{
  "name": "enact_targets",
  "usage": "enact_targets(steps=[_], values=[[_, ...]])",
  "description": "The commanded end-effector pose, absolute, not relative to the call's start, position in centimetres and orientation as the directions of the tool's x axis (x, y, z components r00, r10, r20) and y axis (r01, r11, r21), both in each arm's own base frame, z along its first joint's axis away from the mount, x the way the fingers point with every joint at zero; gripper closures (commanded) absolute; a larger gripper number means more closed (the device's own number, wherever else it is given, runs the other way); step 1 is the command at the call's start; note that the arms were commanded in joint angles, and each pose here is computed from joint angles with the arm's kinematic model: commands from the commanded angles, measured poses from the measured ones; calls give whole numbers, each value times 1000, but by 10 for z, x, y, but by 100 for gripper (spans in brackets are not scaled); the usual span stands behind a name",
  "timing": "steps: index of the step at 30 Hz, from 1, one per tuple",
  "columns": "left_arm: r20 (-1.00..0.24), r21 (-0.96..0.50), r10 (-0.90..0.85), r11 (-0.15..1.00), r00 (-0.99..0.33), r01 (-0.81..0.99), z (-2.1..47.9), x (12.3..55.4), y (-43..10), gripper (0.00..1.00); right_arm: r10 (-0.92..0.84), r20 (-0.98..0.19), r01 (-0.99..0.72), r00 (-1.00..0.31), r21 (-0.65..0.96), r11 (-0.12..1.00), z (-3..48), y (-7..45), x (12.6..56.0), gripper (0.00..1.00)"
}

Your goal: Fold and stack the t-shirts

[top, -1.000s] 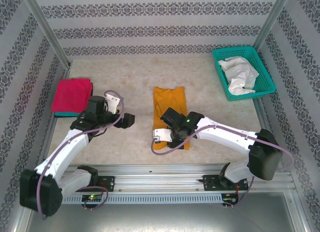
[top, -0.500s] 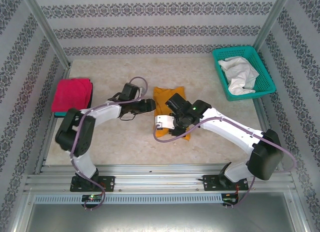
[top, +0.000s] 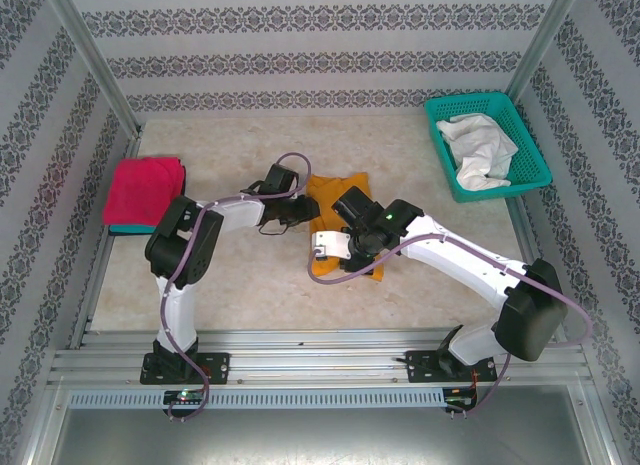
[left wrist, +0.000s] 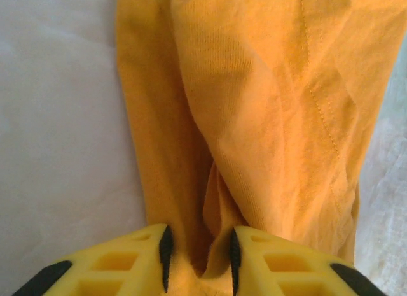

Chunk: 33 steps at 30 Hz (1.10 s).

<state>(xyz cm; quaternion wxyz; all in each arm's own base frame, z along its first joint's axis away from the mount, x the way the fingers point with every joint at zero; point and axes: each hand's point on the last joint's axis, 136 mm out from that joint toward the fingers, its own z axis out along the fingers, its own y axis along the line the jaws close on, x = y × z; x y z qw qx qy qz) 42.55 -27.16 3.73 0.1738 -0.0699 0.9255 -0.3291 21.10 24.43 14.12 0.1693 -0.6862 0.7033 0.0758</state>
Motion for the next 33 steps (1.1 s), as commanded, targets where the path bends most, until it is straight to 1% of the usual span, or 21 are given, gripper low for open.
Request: enact_targets(steps=[1,2,3,5,6,7,8,11,14,15,21,27,30,33], values=[[-257,-667,-261,745,-930,-24,36,434,-281,72,-940,-342,-990,-12,-128,59,145,238,211,100],[-255,-659,-259,751,-931,-28,32,434,-280,72,-940,-341,-990,-11,-129,58,145,238,211,100],[-256,-646,-256,763,-932,-32,28,433,-278,70,-941,-339,-990,-12,-131,59,146,238,212,100],[-254,-623,-256,781,-933,-45,22,432,-273,56,-940,-341,-989,-12,-134,61,147,237,212,100],[-256,-611,-254,790,-933,-48,20,430,-270,53,-940,-342,-989,-12,-135,62,147,237,212,100],[-257,-605,-249,795,-934,-46,18,429,-270,54,-939,-343,-989,-14,-136,64,147,237,212,100],[-256,-600,-245,799,-935,-45,15,428,-269,59,-940,-342,-989,-15,-136,66,147,236,213,100],[-230,-576,-244,814,-942,-70,4,423,-264,76,-937,-348,-987,-19,-141,72,148,236,214,100],[-185,-547,-263,828,-947,-124,-10,412,-256,96,-932,-362,-987,-18,-143,75,153,237,214,100],[-167,-548,-265,826,-950,-134,-15,406,-255,100,-930,-368,-987,-17,-141,74,155,238,213,100],[-88,-559,-246,814,-965,-157,-26,361,-248,100,-921,-390,-991,-4,-125,57,168,244,205,100],[-38,-578,-273,790,-961,-201,-31,313,-235,100,-910,-413,-992,21,-120,31,183,253,199,100],[-42,-573,-286,791,-957,-212,-31,306,-229,100,-908,-417,-990,49,-141,12,187,256,204,100],[-46,-572,-292,792,-955,-214,-34,309,-229,100,-916,-396,-987,65,-161,-1,186,258,216,100]])
